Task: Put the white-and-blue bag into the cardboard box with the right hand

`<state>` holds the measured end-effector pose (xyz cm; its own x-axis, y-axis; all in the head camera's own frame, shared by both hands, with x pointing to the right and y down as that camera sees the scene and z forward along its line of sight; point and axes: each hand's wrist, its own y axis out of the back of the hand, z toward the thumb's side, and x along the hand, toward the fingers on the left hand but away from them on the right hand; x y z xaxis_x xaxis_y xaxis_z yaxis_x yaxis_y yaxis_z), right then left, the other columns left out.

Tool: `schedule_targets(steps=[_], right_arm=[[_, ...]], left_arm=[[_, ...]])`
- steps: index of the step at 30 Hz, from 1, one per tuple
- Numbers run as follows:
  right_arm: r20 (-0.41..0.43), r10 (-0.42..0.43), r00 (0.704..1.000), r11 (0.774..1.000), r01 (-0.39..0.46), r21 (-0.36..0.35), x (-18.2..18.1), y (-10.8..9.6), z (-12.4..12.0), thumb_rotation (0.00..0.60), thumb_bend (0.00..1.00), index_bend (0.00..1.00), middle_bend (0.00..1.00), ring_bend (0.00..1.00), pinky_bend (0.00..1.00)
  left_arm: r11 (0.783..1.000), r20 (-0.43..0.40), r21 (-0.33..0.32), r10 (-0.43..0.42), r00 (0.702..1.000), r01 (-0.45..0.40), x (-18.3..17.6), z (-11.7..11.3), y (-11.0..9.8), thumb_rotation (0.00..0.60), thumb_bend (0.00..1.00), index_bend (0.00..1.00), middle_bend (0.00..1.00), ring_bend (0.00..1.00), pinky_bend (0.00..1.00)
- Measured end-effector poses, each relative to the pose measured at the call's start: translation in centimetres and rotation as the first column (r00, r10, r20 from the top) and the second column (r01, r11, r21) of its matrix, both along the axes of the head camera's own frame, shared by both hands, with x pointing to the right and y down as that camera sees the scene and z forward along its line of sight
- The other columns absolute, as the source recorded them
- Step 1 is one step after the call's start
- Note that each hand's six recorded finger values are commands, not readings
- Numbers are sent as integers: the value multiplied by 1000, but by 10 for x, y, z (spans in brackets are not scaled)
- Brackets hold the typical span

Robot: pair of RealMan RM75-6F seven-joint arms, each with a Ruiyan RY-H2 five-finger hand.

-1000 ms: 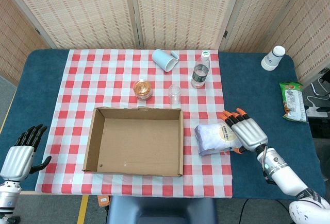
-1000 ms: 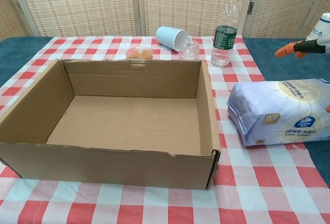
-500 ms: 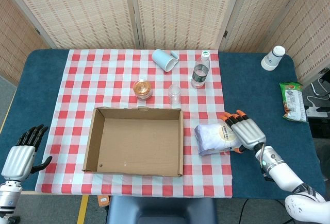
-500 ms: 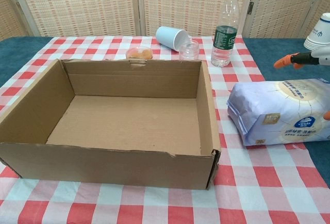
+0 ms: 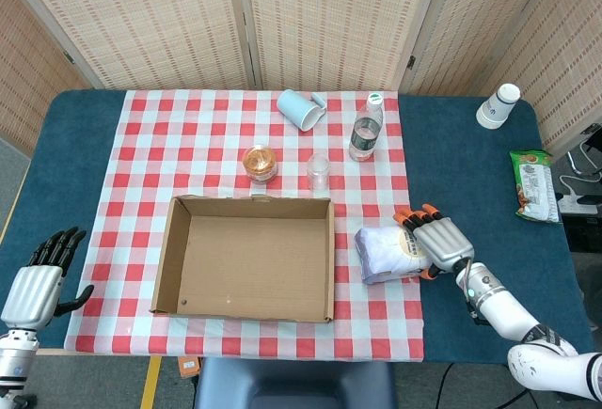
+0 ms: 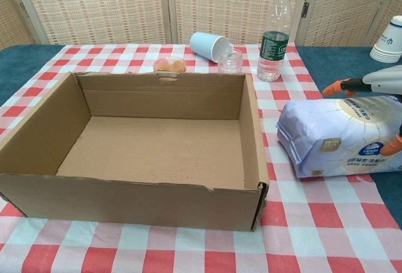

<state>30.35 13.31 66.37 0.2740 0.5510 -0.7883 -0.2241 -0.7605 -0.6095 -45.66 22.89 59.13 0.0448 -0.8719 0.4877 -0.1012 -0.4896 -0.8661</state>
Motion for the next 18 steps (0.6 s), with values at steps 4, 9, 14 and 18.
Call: schedule_targets(steps=[4, 9, 14, 18], right_arm=[[-11, -4, 1000, 1000, 3, -15, 0, 2, 6, 600, 0, 0, 0, 0, 0], [-10, -16, 1000, 1000, 15, -26, -4, 4, 12, 600, 0, 3, 0, 0, 0], [-6, -18, 1000, 1000, 17, -13, -8, 3, 12, 600, 0, 162, 104, 14, 81], [-7, -15, 1000, 1000, 15, 14, -8, 1, 10, 600, 0, 311, 194, 109, 240]], left_arm=[[1000, -2, 2, -1, 1000, 1, 0, -1, 0, 600, 278, 0, 0, 0, 128], [1000, -5, 8, -8, 1000, 8, -2, -3, -1, 600, 279, 0, 0, 0, 128], [1000, -7, 9, -9, 1000, 9, -3, -4, -1, 600, 278, 0, 0, 0, 128], [1000, -9, 9, -6, 1000, 6, -2, -4, -1, 600, 278, 0, 0, 0, 128]])
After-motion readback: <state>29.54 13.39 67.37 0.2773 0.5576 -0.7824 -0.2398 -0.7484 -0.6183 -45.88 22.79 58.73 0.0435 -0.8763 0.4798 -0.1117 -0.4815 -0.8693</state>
